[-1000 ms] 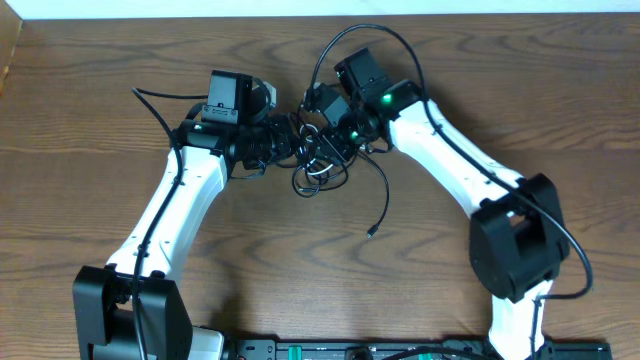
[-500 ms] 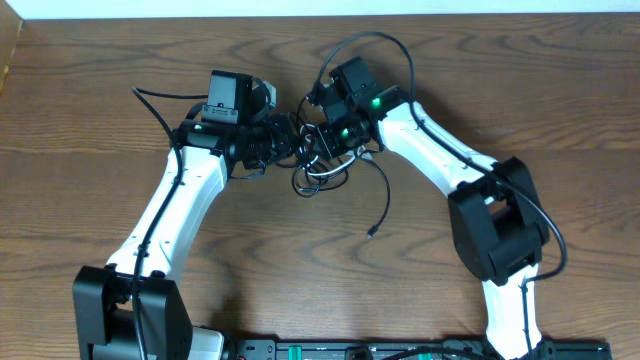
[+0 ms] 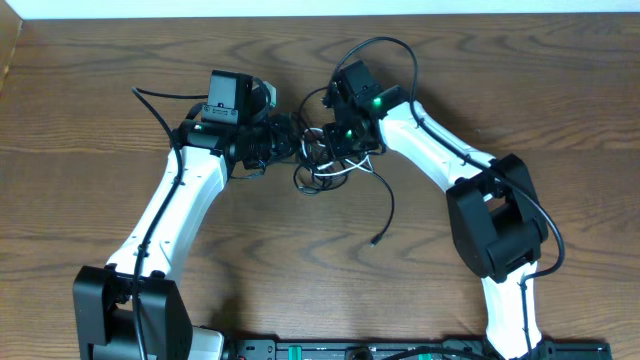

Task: Untangle cables
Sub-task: 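Pull the white cable far right with the right gripper and release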

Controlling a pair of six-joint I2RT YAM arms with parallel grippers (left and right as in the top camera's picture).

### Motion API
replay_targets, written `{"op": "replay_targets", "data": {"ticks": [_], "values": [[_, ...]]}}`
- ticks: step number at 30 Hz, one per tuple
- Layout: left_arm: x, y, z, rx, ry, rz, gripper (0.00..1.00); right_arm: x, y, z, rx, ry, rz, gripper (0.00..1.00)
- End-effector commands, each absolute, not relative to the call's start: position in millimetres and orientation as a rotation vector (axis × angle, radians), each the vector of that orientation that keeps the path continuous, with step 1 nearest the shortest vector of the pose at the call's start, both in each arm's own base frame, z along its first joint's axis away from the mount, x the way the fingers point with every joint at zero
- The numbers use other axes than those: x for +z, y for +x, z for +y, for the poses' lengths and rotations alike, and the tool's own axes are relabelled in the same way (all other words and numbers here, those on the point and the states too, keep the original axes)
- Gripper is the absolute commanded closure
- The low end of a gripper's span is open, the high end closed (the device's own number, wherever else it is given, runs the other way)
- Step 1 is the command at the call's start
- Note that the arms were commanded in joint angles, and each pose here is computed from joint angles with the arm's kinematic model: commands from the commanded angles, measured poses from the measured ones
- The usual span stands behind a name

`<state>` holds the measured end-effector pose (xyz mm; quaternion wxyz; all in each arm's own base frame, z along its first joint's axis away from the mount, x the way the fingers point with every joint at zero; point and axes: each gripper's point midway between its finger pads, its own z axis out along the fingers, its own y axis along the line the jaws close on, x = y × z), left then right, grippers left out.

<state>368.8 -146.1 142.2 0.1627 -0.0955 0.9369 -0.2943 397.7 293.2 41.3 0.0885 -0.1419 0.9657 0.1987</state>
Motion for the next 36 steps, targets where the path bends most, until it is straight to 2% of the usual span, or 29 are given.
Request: {"op": "replay_targets", "data": {"ticks": [1,9,18,23,26,31,36], "values": [[141.2,370.4,-141.7,-0.808,-0.288,2.665,0.93,35.1,411.6,257.5,0.366,-0.300,2.899,0.99],[134.2,370.2,-131.9,-0.723,-0.320,2.684,0.92,34.0,420.2,155.4,-0.148,-0.123,2.956,0.99],[130.7,369.3,-125.9,-0.673,-0.338,2.695,0.93,97.4,439.3,59.9,-0.448,0.087,2.882,0.99],[127.0,366.9,-120.3,-0.627,-0.355,2.711,0.92,148.2,457.5,33.1,-0.338,0.177,2.798,0.99],[124.7,364.6,-117.3,-0.602,-0.365,2.723,0.93,184.7,468.7,38.1,-0.102,0.121,2.752,0.99],[124.2,364.1,-116.7,-0.597,-0.367,2.726,0.93,272.9,476.2,45.5,0.316,0.038,2.548,0.99],[124.3,364.1,-116.8,-0.598,-0.367,2.726,0.93,300.7,468.4,33.0,0.310,0.050,2.483,0.99]]}}
